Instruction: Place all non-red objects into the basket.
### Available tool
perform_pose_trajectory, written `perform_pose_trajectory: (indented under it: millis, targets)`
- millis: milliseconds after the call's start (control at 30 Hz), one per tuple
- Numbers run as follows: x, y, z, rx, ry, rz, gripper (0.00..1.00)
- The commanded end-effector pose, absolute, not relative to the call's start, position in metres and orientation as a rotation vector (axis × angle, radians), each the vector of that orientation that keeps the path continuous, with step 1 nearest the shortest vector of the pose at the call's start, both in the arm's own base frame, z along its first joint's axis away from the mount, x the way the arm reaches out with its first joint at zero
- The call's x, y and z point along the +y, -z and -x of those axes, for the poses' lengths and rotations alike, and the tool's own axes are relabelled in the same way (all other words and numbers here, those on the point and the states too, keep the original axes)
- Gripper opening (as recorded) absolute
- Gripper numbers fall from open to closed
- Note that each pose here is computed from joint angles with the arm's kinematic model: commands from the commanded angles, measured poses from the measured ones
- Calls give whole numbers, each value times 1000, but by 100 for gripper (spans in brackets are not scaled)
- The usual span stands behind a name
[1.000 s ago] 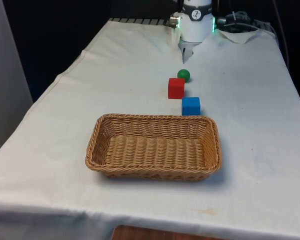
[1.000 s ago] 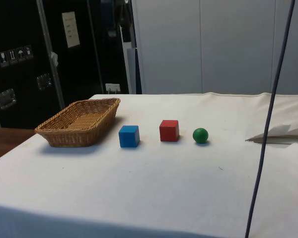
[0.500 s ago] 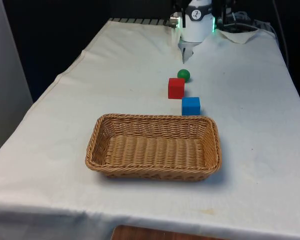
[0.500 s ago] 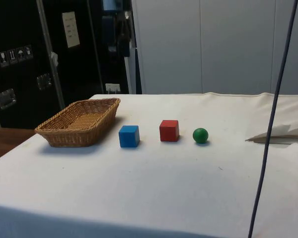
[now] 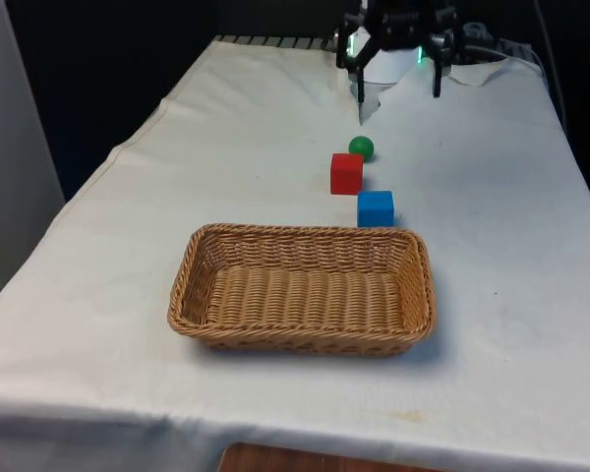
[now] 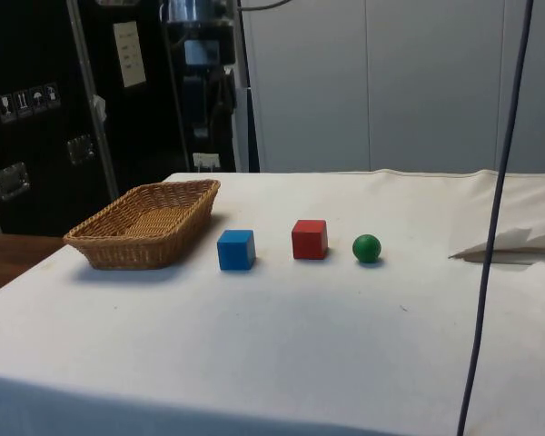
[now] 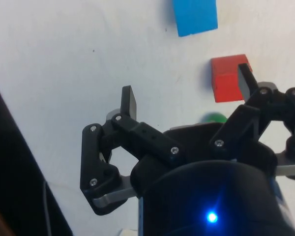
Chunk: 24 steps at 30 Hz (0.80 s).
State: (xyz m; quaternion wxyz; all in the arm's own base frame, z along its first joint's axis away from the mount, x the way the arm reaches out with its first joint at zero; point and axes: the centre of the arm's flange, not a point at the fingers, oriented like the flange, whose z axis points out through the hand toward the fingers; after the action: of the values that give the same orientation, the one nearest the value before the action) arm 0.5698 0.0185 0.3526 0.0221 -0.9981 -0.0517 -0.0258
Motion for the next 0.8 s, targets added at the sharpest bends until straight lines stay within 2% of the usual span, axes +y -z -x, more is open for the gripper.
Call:
perform_pose_trajectory:
  millis: [0, 333, 767]
  targets:
    - [19, -347, -571, -162, 93, 3095, 100]
    - [21, -316, -572, -163, 100, 3116, 100]
    - [26, -299, -571, -167, 88, 3117, 100]
